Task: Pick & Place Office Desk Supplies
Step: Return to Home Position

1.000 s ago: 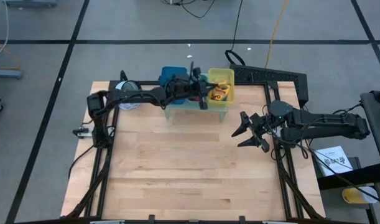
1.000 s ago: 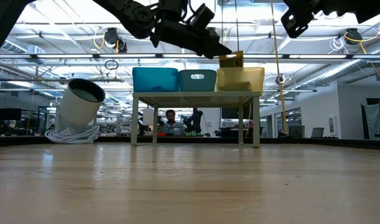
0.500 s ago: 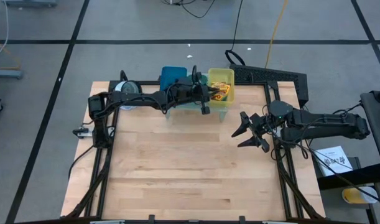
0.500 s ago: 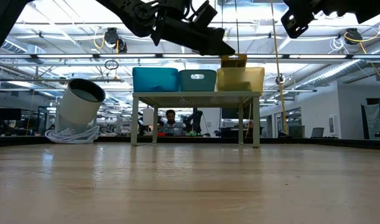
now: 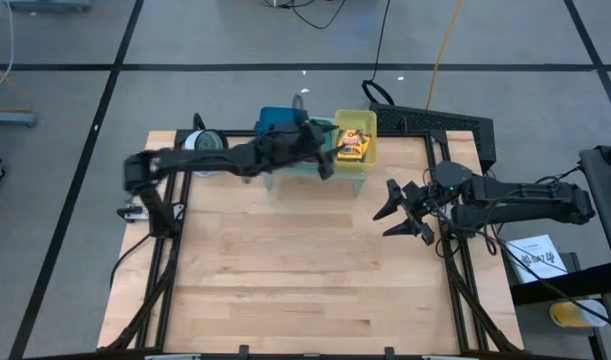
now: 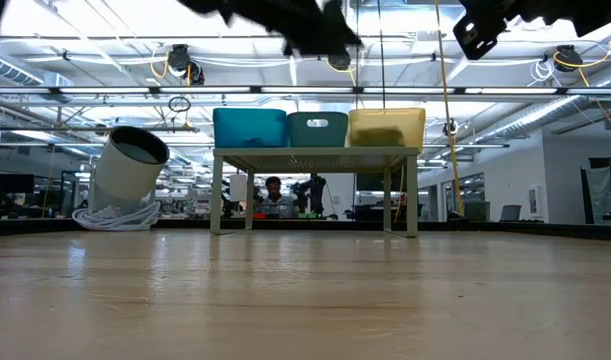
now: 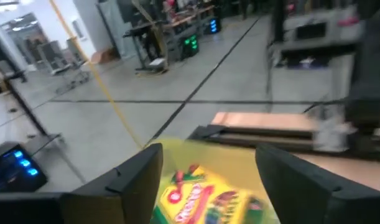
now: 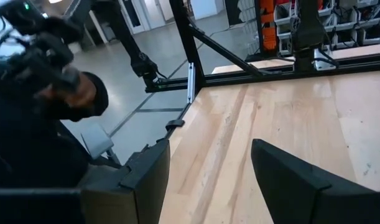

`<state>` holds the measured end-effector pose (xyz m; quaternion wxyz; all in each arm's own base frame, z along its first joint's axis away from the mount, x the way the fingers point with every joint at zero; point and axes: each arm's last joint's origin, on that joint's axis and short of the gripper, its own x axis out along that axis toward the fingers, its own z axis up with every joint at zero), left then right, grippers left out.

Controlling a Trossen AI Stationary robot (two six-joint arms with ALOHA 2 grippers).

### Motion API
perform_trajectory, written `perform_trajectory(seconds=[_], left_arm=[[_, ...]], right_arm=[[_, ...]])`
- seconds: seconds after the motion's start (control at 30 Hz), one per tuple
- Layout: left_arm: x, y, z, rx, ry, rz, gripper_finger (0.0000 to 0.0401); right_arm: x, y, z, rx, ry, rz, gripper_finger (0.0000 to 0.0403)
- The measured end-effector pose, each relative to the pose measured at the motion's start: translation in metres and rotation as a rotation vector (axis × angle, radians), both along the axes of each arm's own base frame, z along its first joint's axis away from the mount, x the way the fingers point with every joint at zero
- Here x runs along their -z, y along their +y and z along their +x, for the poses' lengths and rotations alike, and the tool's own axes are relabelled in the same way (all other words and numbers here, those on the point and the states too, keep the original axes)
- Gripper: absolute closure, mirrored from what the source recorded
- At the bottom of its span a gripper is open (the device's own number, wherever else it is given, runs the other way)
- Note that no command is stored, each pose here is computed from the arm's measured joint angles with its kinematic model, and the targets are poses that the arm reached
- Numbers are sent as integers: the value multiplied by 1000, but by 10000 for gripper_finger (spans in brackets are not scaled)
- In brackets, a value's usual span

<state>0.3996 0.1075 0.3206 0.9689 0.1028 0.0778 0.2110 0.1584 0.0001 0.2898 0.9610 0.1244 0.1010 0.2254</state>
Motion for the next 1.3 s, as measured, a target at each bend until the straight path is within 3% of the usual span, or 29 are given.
perform_trajectory(seconds=[0.1,0.23,0.37,0.47,0.67,0.83,0.97,1.3], left_arm=[[-38,-20,-32,32,25,-18,119],[-80,-48,-96,69,116,-56,109],[-94,-68,-166,72,261,-177,107],[-76,-77,-195,52,322,-283,107],[-8,-98,-227,155,112,-272,107],[57,-108,-247,234,-66,-239,107],[95,-109,-261,210,-172,-258,107],[147,-110,-273,211,-262,-296,107]], right_arm=[[-2,0,-3,4,1,30,188],[-7,1,-11,0,-28,45,188],[-7,2,-15,-6,-48,-8,188],[-2,2,-16,-14,-17,-52,188],[-6,-1,-25,17,-46,-62,188],[-9,-3,-48,184,-77,-140,188],[-2,-5,-64,333,-97,-178,188],[54,-6,-68,372,-246,-128,188]])
